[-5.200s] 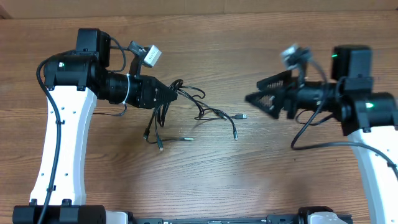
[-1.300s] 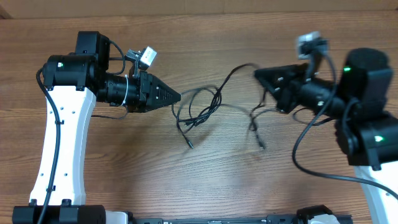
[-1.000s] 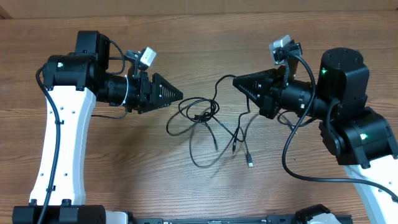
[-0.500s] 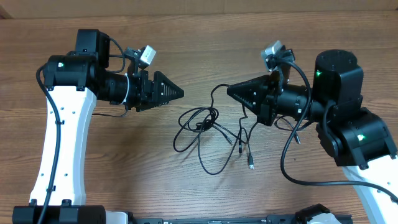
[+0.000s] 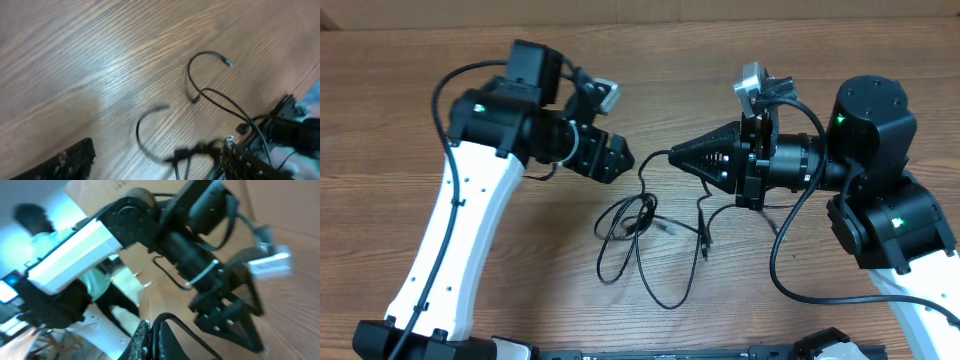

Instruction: Untangle cables

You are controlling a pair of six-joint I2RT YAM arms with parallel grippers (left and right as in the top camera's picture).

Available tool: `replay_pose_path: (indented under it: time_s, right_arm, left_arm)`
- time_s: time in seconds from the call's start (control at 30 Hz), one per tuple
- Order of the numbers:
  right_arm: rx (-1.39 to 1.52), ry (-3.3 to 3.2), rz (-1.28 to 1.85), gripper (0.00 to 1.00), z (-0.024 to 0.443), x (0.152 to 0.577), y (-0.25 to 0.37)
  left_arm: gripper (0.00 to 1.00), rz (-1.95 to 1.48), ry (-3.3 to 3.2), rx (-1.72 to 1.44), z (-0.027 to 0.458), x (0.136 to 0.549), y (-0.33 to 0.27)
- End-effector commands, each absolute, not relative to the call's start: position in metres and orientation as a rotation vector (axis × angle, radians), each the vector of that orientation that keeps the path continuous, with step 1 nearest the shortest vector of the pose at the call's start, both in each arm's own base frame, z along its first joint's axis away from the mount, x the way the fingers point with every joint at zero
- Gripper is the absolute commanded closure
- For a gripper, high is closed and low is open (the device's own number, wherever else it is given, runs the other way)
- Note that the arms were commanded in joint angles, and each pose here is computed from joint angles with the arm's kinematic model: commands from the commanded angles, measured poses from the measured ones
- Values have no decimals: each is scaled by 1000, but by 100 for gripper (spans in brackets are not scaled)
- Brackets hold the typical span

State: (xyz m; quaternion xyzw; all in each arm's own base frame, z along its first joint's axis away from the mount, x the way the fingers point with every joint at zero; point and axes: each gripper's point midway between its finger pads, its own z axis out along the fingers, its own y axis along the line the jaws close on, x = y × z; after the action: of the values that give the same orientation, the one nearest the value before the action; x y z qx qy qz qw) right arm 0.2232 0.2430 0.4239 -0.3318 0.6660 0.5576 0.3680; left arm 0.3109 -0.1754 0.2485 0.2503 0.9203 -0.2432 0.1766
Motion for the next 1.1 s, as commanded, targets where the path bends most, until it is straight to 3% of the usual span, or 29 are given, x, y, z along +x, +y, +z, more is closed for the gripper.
replay_pose_path:
  time_s: [0.0, 0.37, 0.67, 1.07]
  right_arm:
    - [-866, 1705, 1501, 96, 431, 213, 244]
    - [-743, 1734, 1413, 96, 428, 244, 217]
    - [-709, 1776, 1419, 96, 417, 259, 216]
    - [-732, 1731, 1488, 96, 430, 254, 219]
  left_arm:
    - [26, -615, 2520, 899, 252, 304, -182]
    - [28, -587, 2512, 979, 248, 302, -161]
    - [21, -814, 2342, 1271, 258, 266, -193]
    - [22, -694, 2363, 1337, 249, 265, -189]
